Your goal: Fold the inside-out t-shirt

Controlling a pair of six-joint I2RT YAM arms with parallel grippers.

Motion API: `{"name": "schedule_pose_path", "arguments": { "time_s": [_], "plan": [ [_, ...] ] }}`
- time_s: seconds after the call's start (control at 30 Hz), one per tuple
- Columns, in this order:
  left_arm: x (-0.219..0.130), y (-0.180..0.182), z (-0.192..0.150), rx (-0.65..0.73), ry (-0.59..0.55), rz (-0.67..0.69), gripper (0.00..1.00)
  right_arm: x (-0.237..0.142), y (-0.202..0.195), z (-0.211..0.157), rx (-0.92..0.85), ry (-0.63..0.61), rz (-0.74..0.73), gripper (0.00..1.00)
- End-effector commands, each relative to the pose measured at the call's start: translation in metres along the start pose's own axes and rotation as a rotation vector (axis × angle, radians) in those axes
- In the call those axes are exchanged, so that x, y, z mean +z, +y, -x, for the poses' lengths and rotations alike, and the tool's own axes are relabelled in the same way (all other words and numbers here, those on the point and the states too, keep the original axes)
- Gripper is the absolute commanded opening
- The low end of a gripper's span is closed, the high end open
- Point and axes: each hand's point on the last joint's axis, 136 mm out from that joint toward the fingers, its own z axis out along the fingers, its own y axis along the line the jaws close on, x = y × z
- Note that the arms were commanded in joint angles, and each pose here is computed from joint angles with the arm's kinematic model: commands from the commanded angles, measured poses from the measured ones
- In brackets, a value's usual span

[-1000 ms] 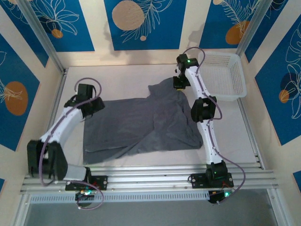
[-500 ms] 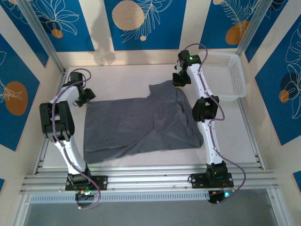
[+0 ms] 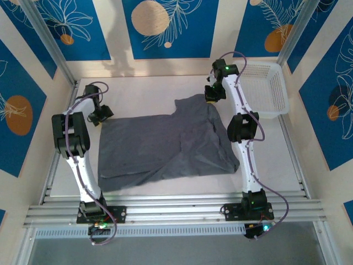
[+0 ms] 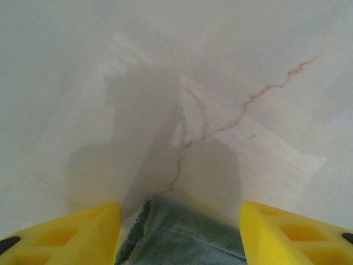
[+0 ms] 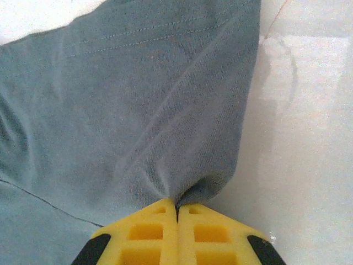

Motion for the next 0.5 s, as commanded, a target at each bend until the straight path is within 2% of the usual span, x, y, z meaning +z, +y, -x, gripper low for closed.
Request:
{"name": "schedule_pose_path", "arguments": {
  "time_s": [0.0, 0.07, 0.3, 0.47],
  "plan": [
    [0.013, -0.007, -0.012, -0.007, 0.081, -0.052, 0.39, -0.020, 0.005, -0.003, 0.007, -0.006, 0.024, 0.00],
    [0.013, -0.010, -0.011, 0.001, 0.084, -0.056, 0.27, -0.020, 0.004, -0.002, 0.012, -0.008, 0.025, 0.00],
    [0.010, -0.013, -0.010, 0.003, 0.085, -0.070, 0.00, -0.020, 0.001, -0.002, 0.022, -0.008, 0.030, 0.00],
    [-0.005, -0.011, -0.008, -0.001, 0.051, -0.064, 0.00, -0.019, -0.010, 0.001, 0.060, -0.016, -0.002, 0.00]
  ]
}}
